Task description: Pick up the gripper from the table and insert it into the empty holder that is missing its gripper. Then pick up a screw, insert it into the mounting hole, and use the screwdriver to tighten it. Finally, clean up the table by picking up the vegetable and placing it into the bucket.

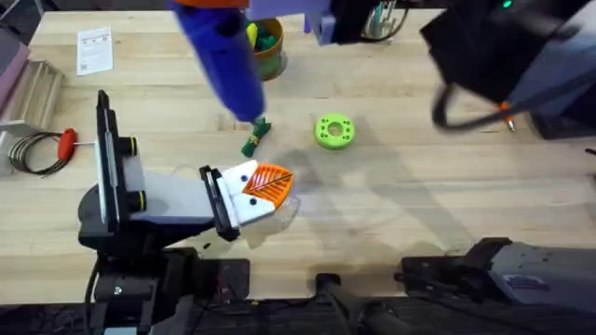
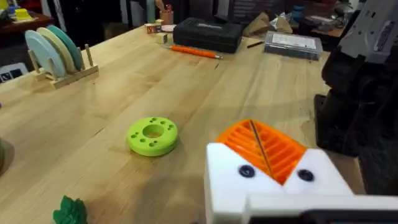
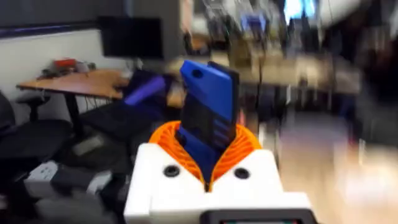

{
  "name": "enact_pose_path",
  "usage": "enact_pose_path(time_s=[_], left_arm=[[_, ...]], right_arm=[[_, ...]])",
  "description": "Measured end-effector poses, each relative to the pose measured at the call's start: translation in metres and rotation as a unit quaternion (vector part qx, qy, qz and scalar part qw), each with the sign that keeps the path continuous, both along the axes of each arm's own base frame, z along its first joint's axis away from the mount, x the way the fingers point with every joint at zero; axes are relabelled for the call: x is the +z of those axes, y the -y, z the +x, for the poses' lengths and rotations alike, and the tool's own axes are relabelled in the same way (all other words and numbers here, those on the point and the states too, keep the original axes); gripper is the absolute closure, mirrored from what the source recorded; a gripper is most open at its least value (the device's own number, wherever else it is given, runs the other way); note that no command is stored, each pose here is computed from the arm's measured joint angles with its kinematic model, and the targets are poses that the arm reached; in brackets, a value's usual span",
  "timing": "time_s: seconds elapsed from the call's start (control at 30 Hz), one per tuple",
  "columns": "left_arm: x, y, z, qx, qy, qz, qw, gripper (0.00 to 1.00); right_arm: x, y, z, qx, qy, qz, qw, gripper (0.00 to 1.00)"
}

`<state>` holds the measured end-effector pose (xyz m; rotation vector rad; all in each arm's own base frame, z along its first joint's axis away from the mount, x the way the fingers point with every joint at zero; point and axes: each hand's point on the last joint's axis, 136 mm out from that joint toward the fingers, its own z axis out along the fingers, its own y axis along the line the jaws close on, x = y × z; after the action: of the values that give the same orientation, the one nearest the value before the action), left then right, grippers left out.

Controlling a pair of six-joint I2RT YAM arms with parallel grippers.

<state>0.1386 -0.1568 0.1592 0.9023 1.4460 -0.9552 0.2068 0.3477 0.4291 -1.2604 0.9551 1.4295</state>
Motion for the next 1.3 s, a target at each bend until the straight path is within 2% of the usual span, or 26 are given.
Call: enact_pose_path(time_s=[0.1,0.17,0.23,0.33,0.47,0.57,0.73,0.83,1.03,1.2,1.23,1.3], left_arm=[[0.0,0.0,0.0,0.0,0.0,0.0,1.0,0.985],[0.0,0.0,0.0,0.0,0.0,0.0,1.0,0.985],[0.0,0.0,0.0,0.0,0.0,0.0,1.0,0.985],[0.0,0.0,0.0,0.0,0.0,0.0,1.0,0.985],[0.0,0.0,0.0,0.0,0.0,0.0,1.0,0.985],[0.0,0.0,0.0,0.0,0.0,0.0,1.0,0.985],[0.0,0.0,0.0,0.0,0.0,0.0,1.0,0.985],[0.0,0.0,0.0,0.0,0.0,0.0,1.0,0.985],[0.0,0.0,0.0,0.0,0.0,0.0,1.0,0.985],[0.0,0.0,0.0,0.0,0.0,0.0,1.0,0.985],[0.0,0.0,0.0,0.0,0.0,0.0,1.0,0.985],[0.0,0.0,0.0,0.0,0.0,0.0,1.0,0.985]], right_arm=[[-0.037,0.005,0.039,-0.057,-0.089,-0.09,0.99,0.981],[-0.066,0.016,0.068,-0.124,-0.133,-0.154,0.971,0.982],[-0.088,0.031,0.088,-0.185,-0.143,-0.209,0.95,0.982],[-0.106,0.056,0.108,-0.263,-0.1,-0.28,0.918,0.982],[-0.11,0.083,0.126,-0.324,0.01,-0.341,0.882,0.982],[-0.133,0.108,0.127,-0.33,0.068,-0.414,0.846,0.982],[-0.182,0.15,0.117,-0.288,0.122,-0.547,0.776,0.982],[-0.203,0.17,0.127,-0.277,0.149,-0.6,0.736,0.982],[-0.235,0.202,0.153,-0.267,0.162,-0.652,0.691,0.982],[-0.262,0.233,0.172,-0.277,0.153,-0.671,0.67,0.982],[-0.282,0.252,0.179,-0.284,0.149,-0.678,0.661,0.982],[-0.295,0.263,0.18,-0.283,0.146,-0.684,0.657,0.982]])
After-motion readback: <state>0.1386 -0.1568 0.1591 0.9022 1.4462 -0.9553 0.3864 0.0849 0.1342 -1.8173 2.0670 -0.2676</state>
